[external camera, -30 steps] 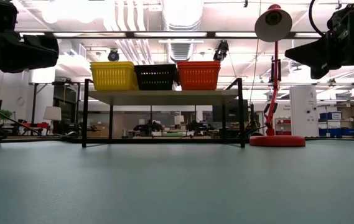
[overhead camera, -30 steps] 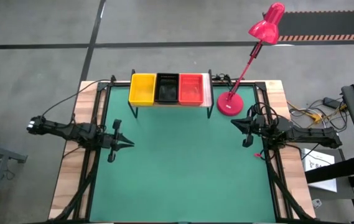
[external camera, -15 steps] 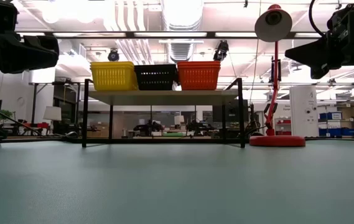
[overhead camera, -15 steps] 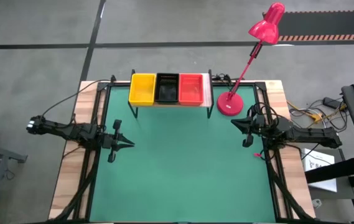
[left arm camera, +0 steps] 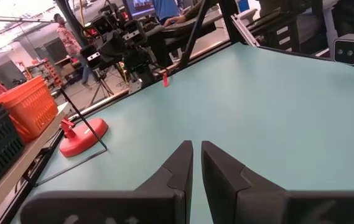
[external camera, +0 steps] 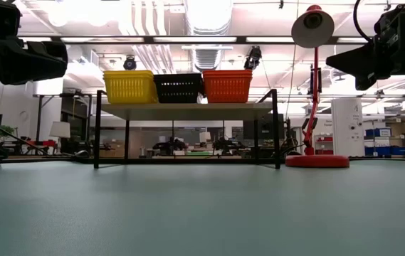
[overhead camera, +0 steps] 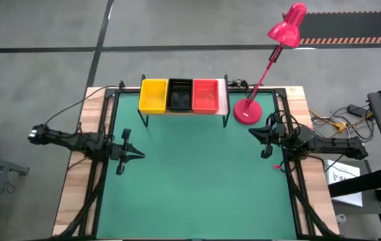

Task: Stack baskets on shelf by color
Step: Return to Home Position

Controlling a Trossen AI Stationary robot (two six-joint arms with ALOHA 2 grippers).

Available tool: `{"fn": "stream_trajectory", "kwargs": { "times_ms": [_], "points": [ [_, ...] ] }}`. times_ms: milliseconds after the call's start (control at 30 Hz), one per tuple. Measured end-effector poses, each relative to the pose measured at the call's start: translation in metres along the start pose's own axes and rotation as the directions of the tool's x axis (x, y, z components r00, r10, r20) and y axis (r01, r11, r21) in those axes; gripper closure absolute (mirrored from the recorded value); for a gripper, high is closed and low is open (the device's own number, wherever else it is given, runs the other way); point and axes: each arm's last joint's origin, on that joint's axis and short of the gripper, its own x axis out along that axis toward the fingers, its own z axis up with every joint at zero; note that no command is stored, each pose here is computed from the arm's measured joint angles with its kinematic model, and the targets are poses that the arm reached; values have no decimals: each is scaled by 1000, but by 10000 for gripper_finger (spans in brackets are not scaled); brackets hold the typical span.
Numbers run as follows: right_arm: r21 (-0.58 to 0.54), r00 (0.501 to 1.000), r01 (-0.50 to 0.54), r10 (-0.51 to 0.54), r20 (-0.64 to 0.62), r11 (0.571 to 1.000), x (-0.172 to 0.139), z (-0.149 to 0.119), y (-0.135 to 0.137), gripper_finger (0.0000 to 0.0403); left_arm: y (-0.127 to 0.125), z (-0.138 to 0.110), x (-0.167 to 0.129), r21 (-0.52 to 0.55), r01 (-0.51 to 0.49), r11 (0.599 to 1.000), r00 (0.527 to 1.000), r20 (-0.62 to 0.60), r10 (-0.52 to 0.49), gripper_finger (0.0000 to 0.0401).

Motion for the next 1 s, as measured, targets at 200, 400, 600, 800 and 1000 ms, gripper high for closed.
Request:
{"fn": "stream_trajectory", "kwargs": {
  "times_ms": [200,400,600,800,1000],
  "points": [
    [0,1000,0,0,0,1000,0,0,0,394,0,0,0,0,1,1000,1000,0,-1,384],
    [0,1000,0,0,0,1000,0,0,0,394,0,0,0,0,1,1000,1000,0,-1,384],
    [0,1000,0,0,0,1000,0,0,0,394,0,0,0,1,8,1000,1000,0,-8,384],
    [0,1000,0,0,0,1000,0,0,0,394,0,0,0,0,8,1000,1000,-2,-8,384],
    [0,1000,0,0,0,1000,0,0,0,394,-1,-1,1,1,8,1000,1000,-4,-8,384]
  ]
}}
